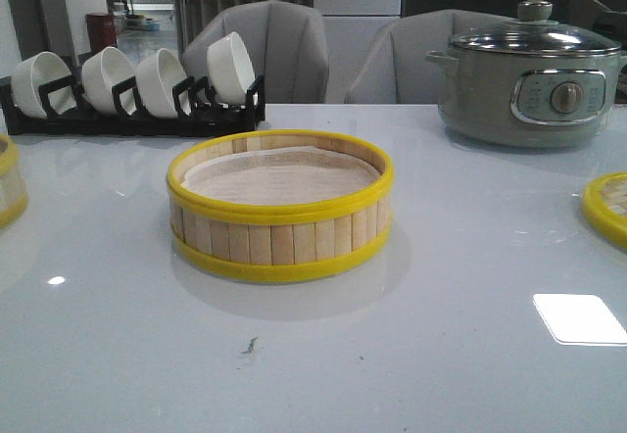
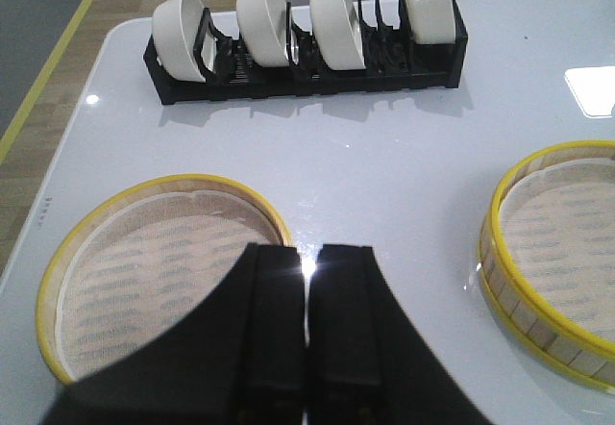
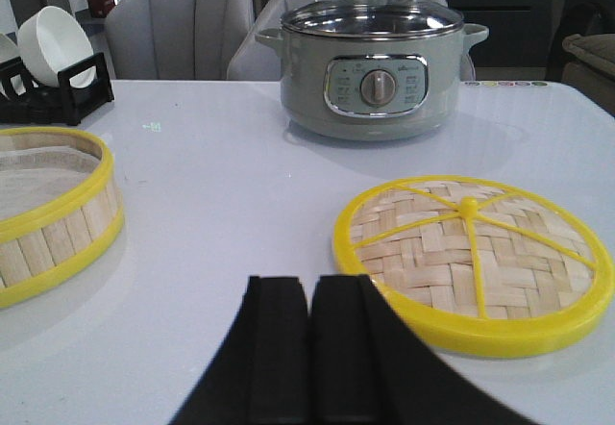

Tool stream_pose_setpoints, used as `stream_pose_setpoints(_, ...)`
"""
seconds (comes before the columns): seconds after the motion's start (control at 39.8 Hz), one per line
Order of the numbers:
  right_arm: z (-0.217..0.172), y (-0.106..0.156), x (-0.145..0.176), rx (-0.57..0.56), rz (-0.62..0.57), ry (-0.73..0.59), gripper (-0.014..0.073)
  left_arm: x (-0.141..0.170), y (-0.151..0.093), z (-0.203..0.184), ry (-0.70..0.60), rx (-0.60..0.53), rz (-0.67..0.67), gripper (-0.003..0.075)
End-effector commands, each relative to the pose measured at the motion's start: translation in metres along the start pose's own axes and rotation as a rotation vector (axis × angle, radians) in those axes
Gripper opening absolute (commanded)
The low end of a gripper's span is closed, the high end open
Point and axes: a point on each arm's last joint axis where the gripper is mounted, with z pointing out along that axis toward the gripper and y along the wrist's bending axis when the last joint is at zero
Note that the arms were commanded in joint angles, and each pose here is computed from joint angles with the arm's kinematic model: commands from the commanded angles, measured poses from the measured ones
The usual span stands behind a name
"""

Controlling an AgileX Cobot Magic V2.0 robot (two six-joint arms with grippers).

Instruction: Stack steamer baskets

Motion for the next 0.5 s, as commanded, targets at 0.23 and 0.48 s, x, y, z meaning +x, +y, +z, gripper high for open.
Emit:
stream_pose_setpoints(0.23, -0.0032, 0.0, -0.0142, 0.004, -0.009, -0.123, 0.0028, -0.0168, -0.0003, -0.0105, -0.106, 0.005, -0.001, 0.0095)
stream_pose_setpoints(0.48, -0.0032, 0.0, -0.0146, 0.004, -0.009, -0.127, 0.0028, -0.0156, -0.0004, -0.0103, -0.092, 0.006, -0.003, 0.0095)
